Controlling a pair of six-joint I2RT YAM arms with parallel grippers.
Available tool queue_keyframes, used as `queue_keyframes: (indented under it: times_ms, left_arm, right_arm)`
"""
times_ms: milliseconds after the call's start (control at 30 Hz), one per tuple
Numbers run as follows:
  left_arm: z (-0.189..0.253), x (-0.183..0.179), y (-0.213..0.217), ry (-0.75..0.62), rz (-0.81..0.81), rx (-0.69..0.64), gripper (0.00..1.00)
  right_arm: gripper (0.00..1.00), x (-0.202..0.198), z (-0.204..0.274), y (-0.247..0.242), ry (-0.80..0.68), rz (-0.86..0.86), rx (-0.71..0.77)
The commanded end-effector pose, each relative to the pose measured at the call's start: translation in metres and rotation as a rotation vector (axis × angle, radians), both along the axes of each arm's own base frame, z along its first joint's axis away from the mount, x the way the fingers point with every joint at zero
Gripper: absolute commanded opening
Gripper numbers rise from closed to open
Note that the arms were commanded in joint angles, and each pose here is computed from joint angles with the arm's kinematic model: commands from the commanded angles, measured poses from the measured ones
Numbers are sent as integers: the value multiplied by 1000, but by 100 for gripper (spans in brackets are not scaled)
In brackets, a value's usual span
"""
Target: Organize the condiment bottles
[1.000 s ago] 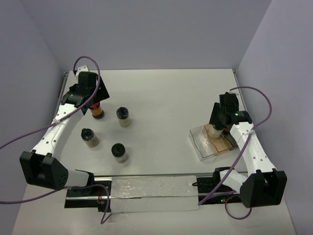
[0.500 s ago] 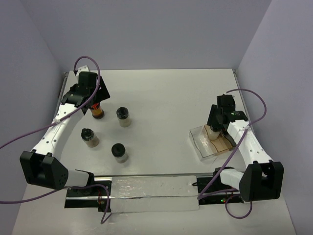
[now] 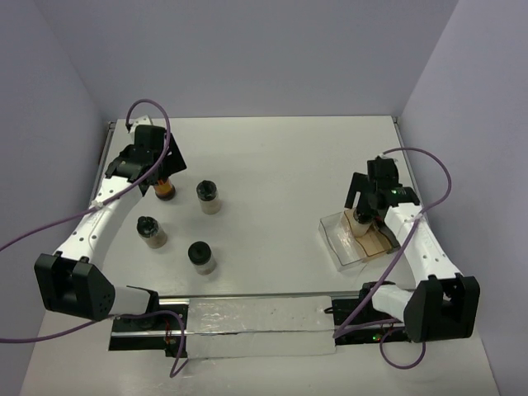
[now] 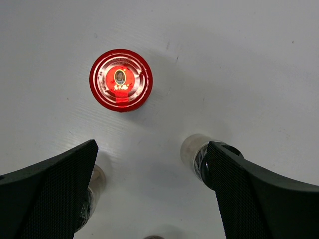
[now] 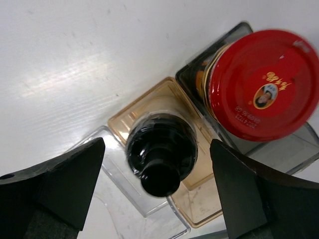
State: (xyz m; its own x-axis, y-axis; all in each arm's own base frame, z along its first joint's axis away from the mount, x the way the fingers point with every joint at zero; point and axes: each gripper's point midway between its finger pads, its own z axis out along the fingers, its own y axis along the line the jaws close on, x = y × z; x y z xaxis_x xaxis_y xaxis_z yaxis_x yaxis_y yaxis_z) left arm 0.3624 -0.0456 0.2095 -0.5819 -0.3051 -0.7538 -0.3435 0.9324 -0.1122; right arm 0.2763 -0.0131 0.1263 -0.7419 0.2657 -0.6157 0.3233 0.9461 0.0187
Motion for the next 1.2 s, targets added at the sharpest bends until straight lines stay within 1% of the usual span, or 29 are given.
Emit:
queue_keyframes:
  times_ms: [0,33,133,267,367,633,767,867,1000,1167]
  left_arm:
    - [17,-5,0,-69,16,-29,100]
    - [15,-9,2,-67,25,-31,99]
    - [18,-18,6,-64,59,-42,99]
    - [18,-31,13,-38,101,-39,100]
    - [21,-41,18,-38,121,-39,99]
    - [20,-62,24,-45,140,-49,99]
    - [16,-68,30,-38,163,-41,99]
    - [16,-68,35,-35,176,-79,100]
    - [19,-69,50,-37,210,-75,99]
    - [26,-71,63,-36,249,-55,99]
  right_arm:
    - [94,18,70,6,-198,21,22]
    - [94,20,86,15,-236,52,35]
    - [95,27,108,40,-273,130,32]
    - [96,35,139,100,-328,300,52]
    - [96,41,143,139,-348,404,84]
    - [96,38,122,243,-306,655,130]
    - [96,22,112,293,-273,773,137]
    - [97,3,112,332,-266,875,167]
    - [97,-23,111,373,-243,996,217]
    - [98,-52,107,413,-216,1110,256]
